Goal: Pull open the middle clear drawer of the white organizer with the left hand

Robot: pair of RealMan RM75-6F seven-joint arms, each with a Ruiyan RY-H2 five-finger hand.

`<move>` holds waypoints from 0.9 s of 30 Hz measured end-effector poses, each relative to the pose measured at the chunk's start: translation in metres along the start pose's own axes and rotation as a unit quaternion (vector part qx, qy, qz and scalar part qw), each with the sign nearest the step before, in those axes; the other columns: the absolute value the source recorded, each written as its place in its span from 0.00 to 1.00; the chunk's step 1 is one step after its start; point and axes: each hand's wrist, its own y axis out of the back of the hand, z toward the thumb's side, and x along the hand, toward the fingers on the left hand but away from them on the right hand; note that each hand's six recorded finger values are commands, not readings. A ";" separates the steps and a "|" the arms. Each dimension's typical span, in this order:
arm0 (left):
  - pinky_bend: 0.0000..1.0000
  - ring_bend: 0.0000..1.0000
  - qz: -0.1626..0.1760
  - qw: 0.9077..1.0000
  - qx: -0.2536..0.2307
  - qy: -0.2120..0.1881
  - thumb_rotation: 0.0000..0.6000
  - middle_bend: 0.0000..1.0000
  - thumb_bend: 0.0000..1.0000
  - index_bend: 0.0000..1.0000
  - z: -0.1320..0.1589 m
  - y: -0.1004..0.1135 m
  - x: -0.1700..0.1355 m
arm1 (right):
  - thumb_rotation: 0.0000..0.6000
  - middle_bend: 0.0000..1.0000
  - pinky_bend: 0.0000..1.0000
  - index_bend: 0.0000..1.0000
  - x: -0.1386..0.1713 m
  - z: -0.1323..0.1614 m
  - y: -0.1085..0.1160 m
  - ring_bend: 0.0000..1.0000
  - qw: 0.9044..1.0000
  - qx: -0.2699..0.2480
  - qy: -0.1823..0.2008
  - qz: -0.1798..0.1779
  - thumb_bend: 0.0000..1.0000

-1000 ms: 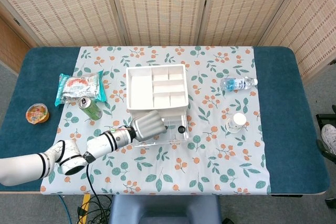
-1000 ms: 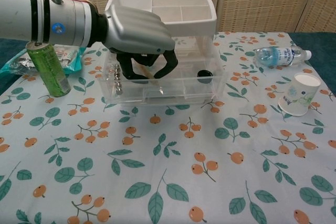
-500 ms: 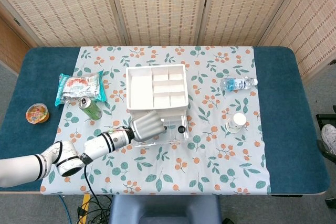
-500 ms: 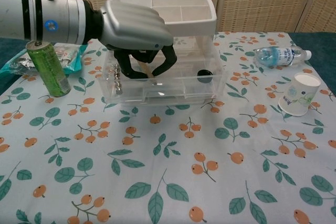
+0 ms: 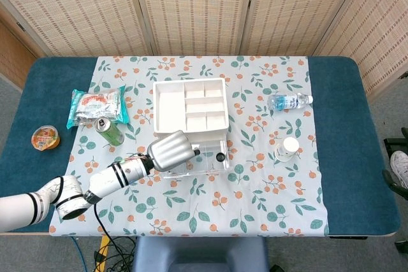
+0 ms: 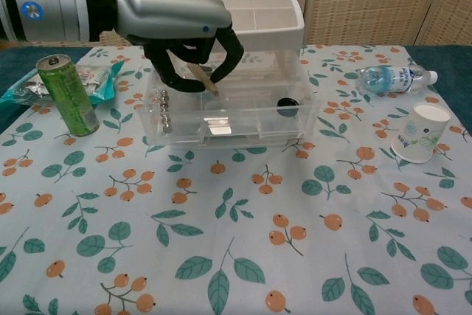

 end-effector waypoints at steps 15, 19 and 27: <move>1.00 1.00 0.026 0.997 -0.028 0.070 1.00 1.00 0.36 0.55 -0.030 0.006 -0.072 | 1.00 0.10 0.10 0.00 -0.003 0.006 -0.001 0.11 1.000 -0.003 0.010 0.000 0.30; 1.00 1.00 0.009 0.995 -0.029 0.091 1.00 1.00 0.36 0.55 -0.035 -0.004 -0.093 | 1.00 0.10 0.10 0.00 -0.005 0.007 -0.003 0.11 1.000 -0.006 0.015 0.002 0.30; 1.00 1.00 -0.034 0.993 -0.039 0.111 1.00 1.00 0.36 0.55 -0.024 -0.035 -0.126 | 1.00 0.10 0.10 0.00 -0.008 0.010 -0.006 0.11 1.000 -0.012 0.022 0.004 0.30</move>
